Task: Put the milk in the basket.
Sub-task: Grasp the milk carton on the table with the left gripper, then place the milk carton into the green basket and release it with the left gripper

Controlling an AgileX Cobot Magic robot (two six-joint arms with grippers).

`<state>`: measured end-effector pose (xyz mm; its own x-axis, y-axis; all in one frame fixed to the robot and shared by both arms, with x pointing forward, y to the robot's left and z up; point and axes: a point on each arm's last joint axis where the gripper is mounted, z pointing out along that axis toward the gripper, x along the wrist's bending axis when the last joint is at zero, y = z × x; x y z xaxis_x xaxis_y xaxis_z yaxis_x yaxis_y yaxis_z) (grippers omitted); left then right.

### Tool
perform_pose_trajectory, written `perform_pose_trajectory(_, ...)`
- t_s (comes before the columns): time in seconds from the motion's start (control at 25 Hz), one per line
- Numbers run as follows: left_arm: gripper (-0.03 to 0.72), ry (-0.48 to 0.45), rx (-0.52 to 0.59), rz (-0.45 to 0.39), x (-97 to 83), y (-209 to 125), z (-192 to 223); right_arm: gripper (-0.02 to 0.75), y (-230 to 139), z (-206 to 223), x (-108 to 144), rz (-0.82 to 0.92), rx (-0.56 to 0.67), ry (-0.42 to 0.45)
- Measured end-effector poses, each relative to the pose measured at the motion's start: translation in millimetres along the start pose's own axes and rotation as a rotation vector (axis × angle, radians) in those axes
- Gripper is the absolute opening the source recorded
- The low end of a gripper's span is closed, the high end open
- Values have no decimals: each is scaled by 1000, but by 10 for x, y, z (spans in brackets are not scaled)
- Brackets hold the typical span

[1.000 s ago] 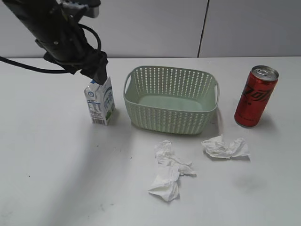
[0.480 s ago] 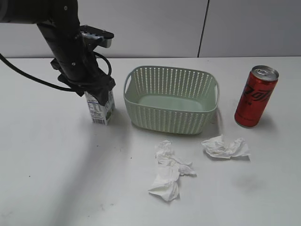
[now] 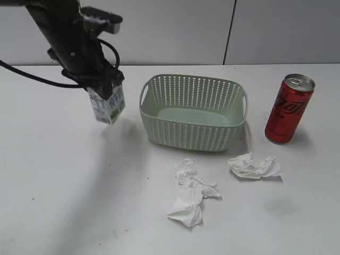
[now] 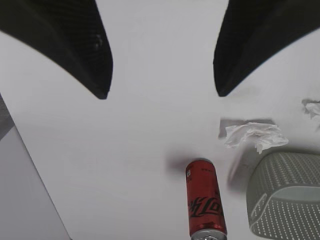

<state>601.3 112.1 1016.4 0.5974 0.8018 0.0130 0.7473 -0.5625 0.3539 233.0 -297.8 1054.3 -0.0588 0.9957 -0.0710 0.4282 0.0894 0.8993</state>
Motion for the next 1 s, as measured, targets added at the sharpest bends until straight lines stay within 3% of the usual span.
perform_pose_trajectory(0.24, 307, 33, -272, 36, -60, 274, -770, 497, 0, 0, 0, 0, 0, 0)
perform_pose_trajectory(0.44, 307, -34, -412, 137, -488, 496, -910, 497, 0, 0, 0, 0, 0, 0)
perform_pose_trajectory(0.72, 307, -105, -349, 226, -1023, 604, -186, 497, 0, 0, 0, 0, 0, 0)
perform_pose_trajectory(1.0, 307, -117, -198, 246, -1134, 519, 543, 497, 0, 0, 0, 0, 0, 0)
